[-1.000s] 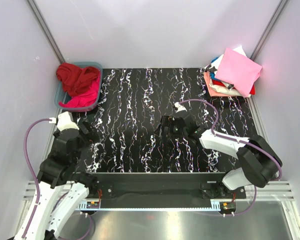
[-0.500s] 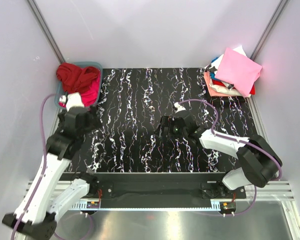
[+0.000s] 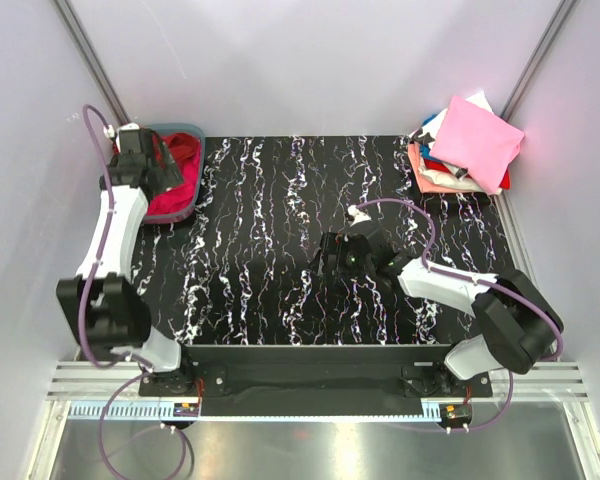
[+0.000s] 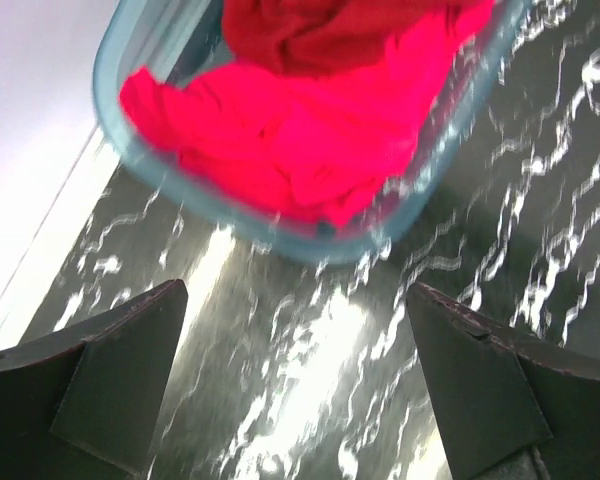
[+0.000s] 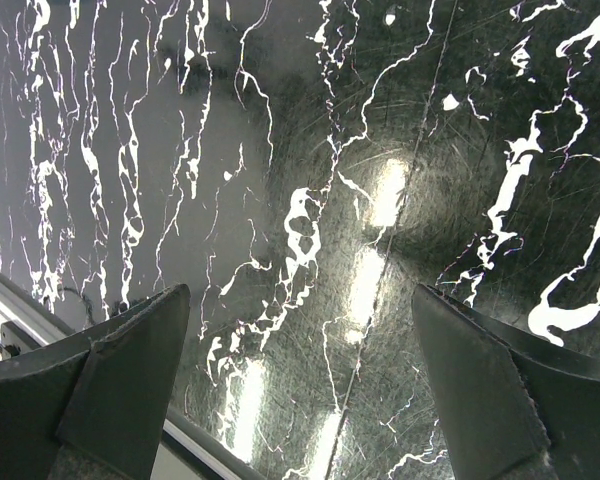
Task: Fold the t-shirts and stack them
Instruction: Grab the tshirt from the pile
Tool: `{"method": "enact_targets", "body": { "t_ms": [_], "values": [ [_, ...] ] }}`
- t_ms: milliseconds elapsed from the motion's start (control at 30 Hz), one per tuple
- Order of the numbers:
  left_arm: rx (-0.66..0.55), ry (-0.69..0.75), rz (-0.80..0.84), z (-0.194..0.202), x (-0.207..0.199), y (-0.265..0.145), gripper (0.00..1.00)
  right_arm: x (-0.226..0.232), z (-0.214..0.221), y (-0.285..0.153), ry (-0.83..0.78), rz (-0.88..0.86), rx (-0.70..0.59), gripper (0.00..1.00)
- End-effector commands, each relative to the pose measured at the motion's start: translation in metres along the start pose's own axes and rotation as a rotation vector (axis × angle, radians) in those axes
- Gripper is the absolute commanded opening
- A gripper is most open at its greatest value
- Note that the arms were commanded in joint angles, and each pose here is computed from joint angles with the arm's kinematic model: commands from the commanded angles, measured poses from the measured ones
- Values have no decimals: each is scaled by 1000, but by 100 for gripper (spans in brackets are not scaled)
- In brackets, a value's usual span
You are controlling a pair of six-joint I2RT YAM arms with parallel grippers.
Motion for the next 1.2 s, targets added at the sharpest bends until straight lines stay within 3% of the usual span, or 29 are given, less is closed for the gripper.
{"method": "enact_targets", "body": {
  "t_ms": [0,233,433,800,1167],
  "values": [
    [-47,-30,98,-37,-29,32,99,15,-16,2,-26,-54,-34,100],
    [-28,-21,225,-45,-61,117,96,16,-16,5,-31,-56,-21,100],
    [-24,18,147,-43,-60,175,91,16,-16,9,-34,-58,-8,100],
    [-118,33,75,-71,-49,193,92,17,-15,10,-34,-60,-3,100],
    [-43,55,34,-47,-35,224,88,16,-15,12,-33,-55,3,100]
  ]
}}
Point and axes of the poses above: each gripper's point midway between its finger pads, its own y axis out along the fingers, its own x axis along the line the jaws close on, z = x × y, the point moved 3 cm from there along -y, back along the fingers, and after that the axes turned 12 degrees about -y, right-handed, at the moved point
